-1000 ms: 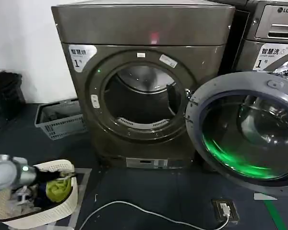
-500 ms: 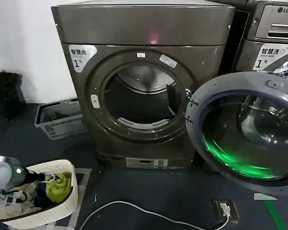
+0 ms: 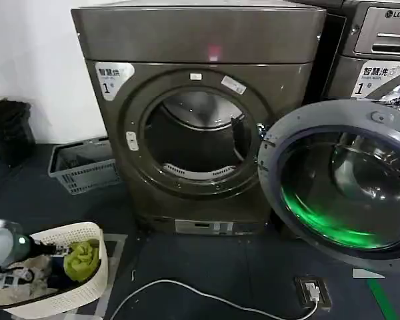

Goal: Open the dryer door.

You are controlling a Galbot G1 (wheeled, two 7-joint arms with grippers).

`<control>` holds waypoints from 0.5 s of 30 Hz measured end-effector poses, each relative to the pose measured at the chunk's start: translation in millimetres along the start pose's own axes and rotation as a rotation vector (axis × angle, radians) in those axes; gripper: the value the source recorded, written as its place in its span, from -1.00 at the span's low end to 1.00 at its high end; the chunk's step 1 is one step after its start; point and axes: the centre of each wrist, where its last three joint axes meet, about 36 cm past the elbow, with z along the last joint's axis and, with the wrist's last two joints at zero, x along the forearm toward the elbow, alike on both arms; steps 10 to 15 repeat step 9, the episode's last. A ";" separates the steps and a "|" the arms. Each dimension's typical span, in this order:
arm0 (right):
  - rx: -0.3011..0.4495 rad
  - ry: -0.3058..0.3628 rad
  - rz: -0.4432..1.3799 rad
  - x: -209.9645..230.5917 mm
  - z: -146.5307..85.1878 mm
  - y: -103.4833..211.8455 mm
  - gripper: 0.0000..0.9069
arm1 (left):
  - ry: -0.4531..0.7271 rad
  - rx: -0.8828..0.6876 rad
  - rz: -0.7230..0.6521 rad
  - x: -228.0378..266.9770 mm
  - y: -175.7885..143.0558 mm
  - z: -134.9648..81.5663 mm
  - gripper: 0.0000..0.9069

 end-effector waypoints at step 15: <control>0.000 0.008 0.004 2.2 5.6 -0.6 1.00 | -0.002 0.010 0.008 -1.2 -4.0 0.2 1.00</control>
